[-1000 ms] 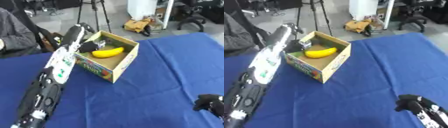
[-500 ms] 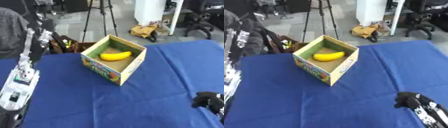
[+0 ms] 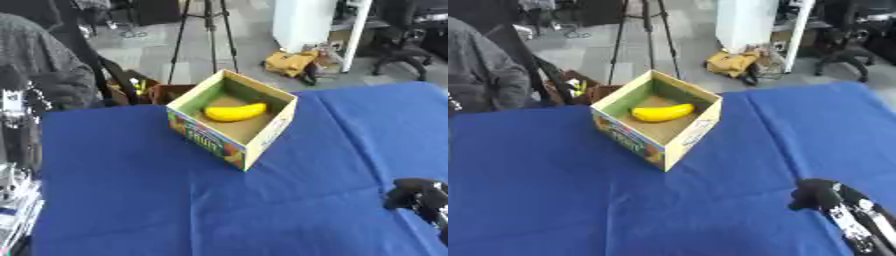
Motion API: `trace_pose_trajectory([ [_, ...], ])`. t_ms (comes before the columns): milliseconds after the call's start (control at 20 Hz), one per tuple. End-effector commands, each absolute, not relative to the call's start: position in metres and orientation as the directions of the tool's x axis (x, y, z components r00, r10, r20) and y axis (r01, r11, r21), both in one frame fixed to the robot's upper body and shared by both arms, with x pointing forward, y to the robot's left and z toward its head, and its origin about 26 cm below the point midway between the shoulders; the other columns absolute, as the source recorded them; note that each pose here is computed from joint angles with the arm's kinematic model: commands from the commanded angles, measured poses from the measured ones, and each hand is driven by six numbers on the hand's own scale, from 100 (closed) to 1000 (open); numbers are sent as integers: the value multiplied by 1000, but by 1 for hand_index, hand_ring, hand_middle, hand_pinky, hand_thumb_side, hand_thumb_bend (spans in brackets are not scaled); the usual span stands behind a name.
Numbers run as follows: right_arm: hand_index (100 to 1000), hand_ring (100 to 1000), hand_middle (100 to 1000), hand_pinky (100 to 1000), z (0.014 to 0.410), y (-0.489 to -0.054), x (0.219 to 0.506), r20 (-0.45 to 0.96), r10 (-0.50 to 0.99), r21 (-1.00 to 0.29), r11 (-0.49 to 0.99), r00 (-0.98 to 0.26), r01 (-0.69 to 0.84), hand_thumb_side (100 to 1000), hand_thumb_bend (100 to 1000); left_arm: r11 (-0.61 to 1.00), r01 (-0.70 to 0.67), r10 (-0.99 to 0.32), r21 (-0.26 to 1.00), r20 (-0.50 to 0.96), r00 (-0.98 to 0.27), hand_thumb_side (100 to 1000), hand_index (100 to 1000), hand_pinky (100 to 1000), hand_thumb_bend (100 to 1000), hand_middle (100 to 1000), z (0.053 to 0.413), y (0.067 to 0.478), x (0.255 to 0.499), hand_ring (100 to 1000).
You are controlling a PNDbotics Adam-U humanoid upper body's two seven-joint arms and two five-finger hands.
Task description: Pick up objects on the table and place them in the box.
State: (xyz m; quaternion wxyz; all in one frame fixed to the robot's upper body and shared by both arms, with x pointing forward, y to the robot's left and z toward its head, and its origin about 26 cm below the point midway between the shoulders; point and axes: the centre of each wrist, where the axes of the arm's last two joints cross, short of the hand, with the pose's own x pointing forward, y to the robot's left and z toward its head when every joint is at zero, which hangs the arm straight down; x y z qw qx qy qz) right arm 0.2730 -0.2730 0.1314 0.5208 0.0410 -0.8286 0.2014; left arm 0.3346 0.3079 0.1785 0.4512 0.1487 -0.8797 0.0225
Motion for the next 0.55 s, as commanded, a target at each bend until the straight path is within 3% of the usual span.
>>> trace_pose_trajectory([
  [50,773,660,643,821,139,-275,272,866,140,-294,919,-480,-263,749,100,957,-286,-212,56,806,-552,1000,656,678,768,667,174,315,331,684],
  [350,766,710,656,831,137,-274,271,871,130,-274,929,-473,-248,747,100,965,-262,-154,15,842,-518,1000,651,668,750,657,152,313,328,677],
  [550,767,760,680,851,136,-275,271,872,124,-258,939,-474,-228,737,100,968,-252,-129,-3,853,-506,990,648,662,637,645,144,310,327,665],
])
